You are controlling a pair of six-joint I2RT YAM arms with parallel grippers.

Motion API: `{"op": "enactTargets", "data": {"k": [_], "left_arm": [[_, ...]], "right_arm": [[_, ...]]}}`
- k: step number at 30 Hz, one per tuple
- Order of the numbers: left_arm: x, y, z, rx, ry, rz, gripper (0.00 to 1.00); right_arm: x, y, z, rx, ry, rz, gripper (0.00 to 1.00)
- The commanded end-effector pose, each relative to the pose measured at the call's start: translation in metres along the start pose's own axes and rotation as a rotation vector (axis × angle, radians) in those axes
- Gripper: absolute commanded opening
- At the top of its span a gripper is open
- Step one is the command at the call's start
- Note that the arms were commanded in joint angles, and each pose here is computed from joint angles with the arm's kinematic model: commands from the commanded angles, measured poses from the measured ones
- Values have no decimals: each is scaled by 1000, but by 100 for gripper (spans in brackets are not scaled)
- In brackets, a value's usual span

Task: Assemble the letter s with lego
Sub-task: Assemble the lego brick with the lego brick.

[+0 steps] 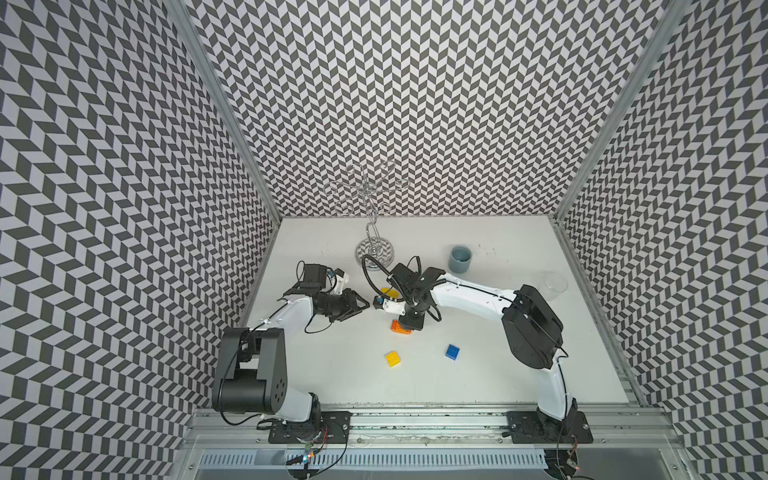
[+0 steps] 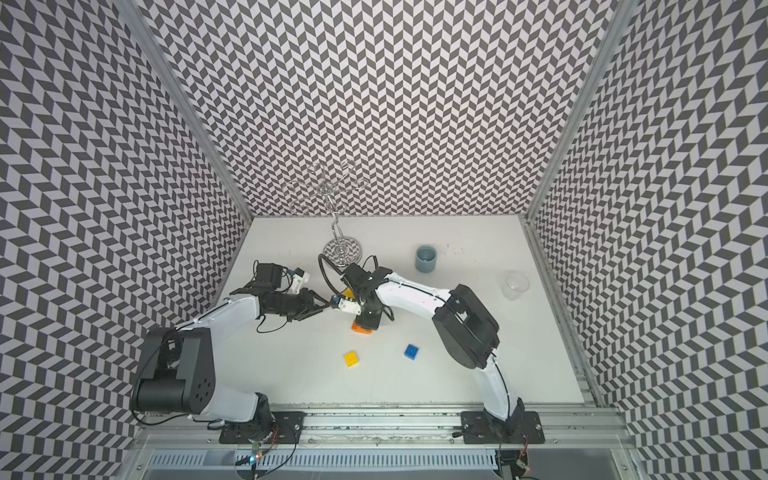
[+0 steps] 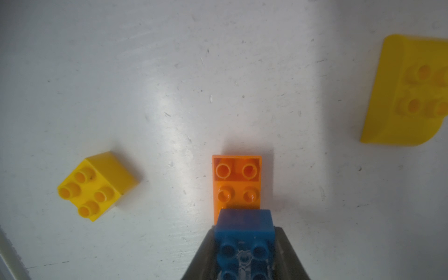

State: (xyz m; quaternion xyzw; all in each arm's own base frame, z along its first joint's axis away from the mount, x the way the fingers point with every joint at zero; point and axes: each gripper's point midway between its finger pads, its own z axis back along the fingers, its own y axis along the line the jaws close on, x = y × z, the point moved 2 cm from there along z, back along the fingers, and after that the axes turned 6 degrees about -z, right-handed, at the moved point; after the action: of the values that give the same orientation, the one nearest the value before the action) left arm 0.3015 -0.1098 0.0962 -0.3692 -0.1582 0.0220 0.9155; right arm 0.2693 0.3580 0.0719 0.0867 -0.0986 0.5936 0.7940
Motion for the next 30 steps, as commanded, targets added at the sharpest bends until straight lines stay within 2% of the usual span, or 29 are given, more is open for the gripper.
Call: {"op": "enactTargets", "data": {"k": [1,30], "left_arm": [[5,-1,2,-10,-4,-11,40],[7,0,-1,-18,2,5,40]], "right_arm": [[-8,3,-8,21,41,6,0],[-13,13,-5,65,41,24,0]]}}
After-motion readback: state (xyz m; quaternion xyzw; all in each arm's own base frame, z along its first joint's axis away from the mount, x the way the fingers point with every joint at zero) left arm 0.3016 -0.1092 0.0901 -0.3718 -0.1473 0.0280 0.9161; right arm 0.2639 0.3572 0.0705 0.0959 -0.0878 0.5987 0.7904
